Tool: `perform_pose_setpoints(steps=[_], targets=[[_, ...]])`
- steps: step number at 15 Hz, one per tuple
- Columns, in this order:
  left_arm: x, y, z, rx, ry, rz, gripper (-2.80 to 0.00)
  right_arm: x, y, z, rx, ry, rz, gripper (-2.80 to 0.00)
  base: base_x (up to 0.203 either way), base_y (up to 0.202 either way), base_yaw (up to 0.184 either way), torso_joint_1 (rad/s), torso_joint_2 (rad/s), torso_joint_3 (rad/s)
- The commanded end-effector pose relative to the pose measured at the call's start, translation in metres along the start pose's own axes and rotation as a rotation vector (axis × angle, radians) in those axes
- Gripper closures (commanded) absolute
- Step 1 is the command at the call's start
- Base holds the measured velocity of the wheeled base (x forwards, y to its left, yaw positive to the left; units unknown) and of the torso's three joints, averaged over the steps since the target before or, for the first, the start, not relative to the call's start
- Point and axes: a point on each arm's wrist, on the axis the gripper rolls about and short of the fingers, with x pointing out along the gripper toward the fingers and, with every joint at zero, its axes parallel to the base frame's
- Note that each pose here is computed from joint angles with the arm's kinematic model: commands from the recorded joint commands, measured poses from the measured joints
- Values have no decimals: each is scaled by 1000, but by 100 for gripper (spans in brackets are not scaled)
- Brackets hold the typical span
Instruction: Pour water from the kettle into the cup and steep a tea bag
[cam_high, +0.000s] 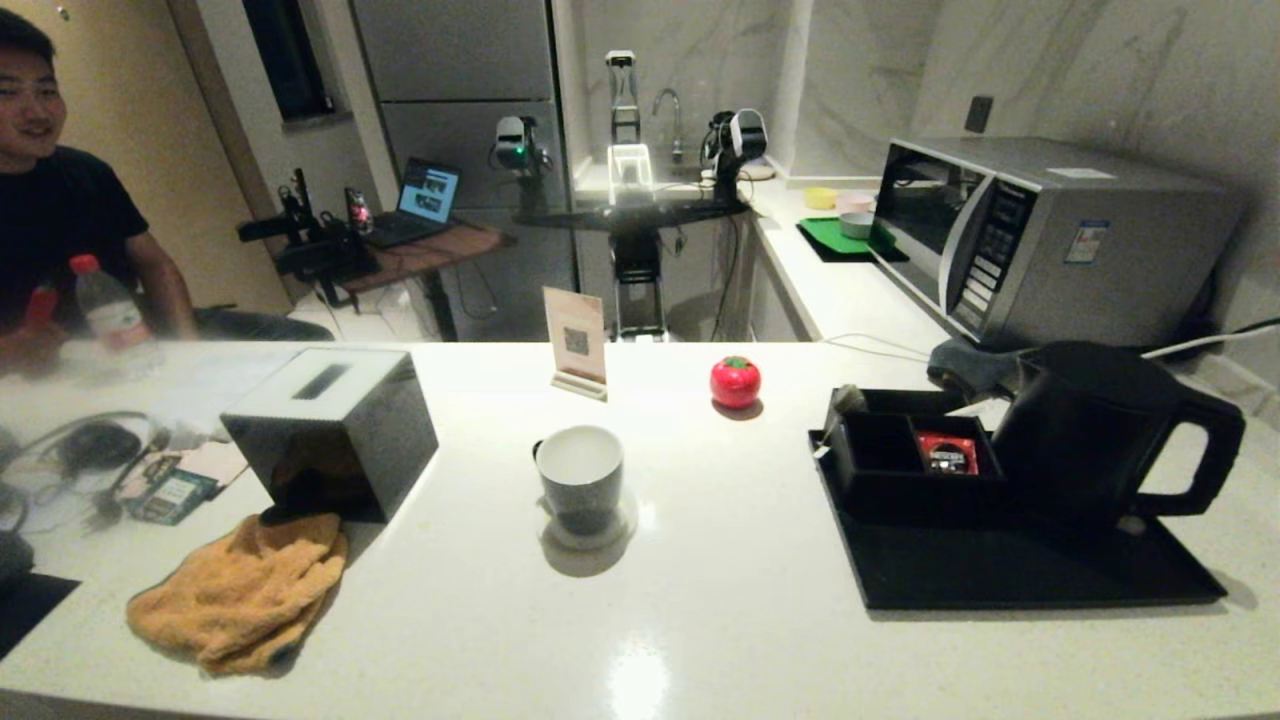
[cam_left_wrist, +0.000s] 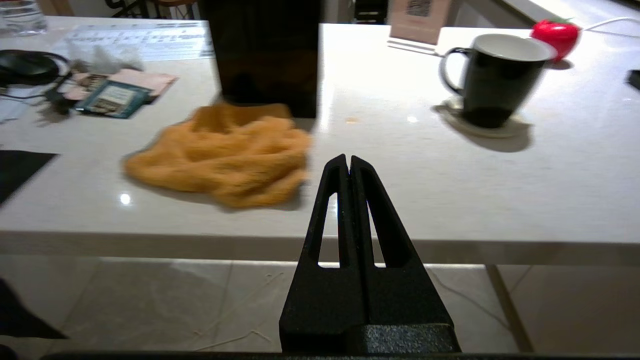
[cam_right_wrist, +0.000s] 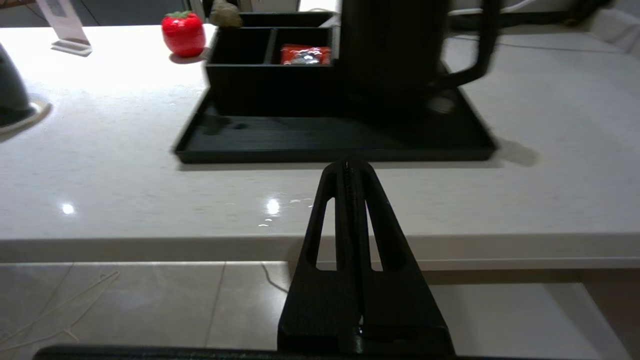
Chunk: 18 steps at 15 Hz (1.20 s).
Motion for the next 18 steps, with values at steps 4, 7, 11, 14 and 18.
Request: perform_pose_setpoints(steps=[4, 7, 11, 14, 18], targets=[[0, 0, 0, -1, 0, 0, 0, 0, 0, 0, 13, 0, -1, 0, 0, -167, 0, 5, 0, 2], [0, 0, 0, -1, 0, 0, 0, 0, 0, 0, 12, 0, 0, 0, 0, 0, 0, 0, 0, 0], [0, 0, 0, -1, 0, 0, 0, 0, 0, 0, 1, -1, 1, 0, 0, 0, 0, 0, 0, 0], [0, 0, 0, -1, 0, 0, 0, 0, 0, 0, -27, 2, 3, 0, 0, 0, 0, 0, 0, 0], [0, 0, 0, -1, 0, 0, 0, 0, 0, 0, -44, 0, 17, 0, 0, 0, 0, 0, 0, 0]])
